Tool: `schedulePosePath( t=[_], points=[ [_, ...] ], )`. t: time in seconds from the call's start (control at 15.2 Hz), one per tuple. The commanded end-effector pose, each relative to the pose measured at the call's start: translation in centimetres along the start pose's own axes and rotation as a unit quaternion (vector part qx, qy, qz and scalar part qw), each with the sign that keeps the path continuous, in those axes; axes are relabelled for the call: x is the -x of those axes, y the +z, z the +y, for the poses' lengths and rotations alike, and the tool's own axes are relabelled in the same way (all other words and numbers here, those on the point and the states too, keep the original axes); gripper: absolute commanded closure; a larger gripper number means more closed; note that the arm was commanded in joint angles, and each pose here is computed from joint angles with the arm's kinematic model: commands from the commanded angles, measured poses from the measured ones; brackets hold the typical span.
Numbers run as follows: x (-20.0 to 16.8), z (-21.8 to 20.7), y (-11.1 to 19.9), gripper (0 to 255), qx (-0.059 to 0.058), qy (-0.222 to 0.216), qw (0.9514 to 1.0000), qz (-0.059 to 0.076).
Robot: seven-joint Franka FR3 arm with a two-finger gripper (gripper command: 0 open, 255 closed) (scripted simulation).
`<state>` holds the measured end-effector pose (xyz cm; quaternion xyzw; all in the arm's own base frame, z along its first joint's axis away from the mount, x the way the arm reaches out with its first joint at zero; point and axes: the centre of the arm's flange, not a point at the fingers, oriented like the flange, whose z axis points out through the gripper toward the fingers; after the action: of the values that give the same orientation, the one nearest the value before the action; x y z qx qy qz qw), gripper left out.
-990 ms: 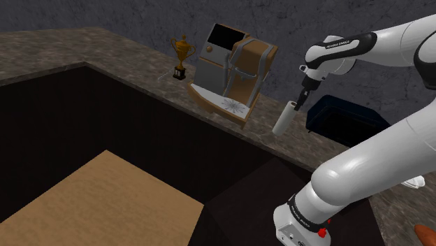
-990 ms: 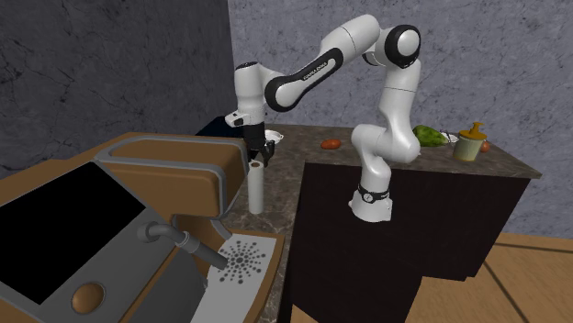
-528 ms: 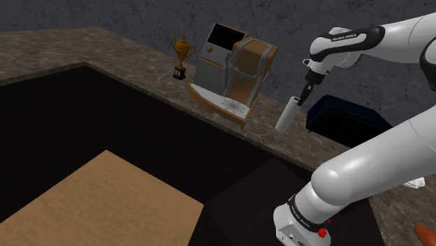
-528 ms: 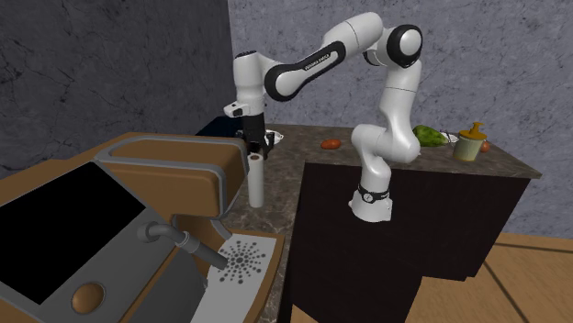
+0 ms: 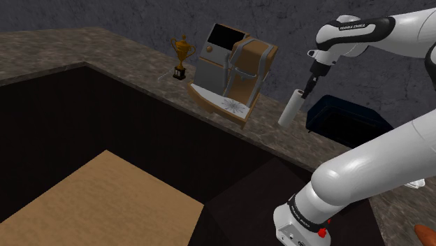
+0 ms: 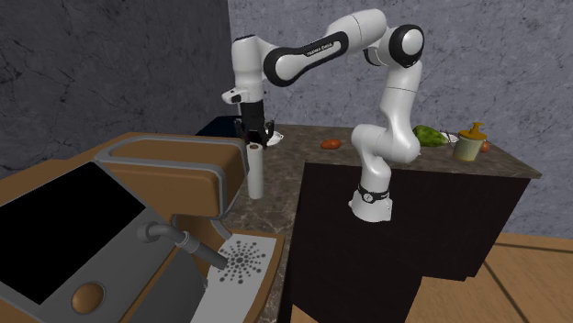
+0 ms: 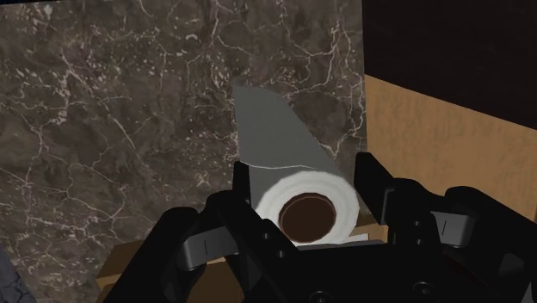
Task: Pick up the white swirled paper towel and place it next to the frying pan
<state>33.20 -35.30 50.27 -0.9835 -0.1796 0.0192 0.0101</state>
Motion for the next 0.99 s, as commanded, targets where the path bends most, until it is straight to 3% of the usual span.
schedulePosePath(
  t=[0.0, 0.92],
  points=[
    [0.1, -0.1, -1.1, 255, 0.0, 0.0, 1.0, 0.0],
    [0.4, -0.3, -8.5, 255, 0.0, 0.0, 1.0, 0.0]
  ],
)
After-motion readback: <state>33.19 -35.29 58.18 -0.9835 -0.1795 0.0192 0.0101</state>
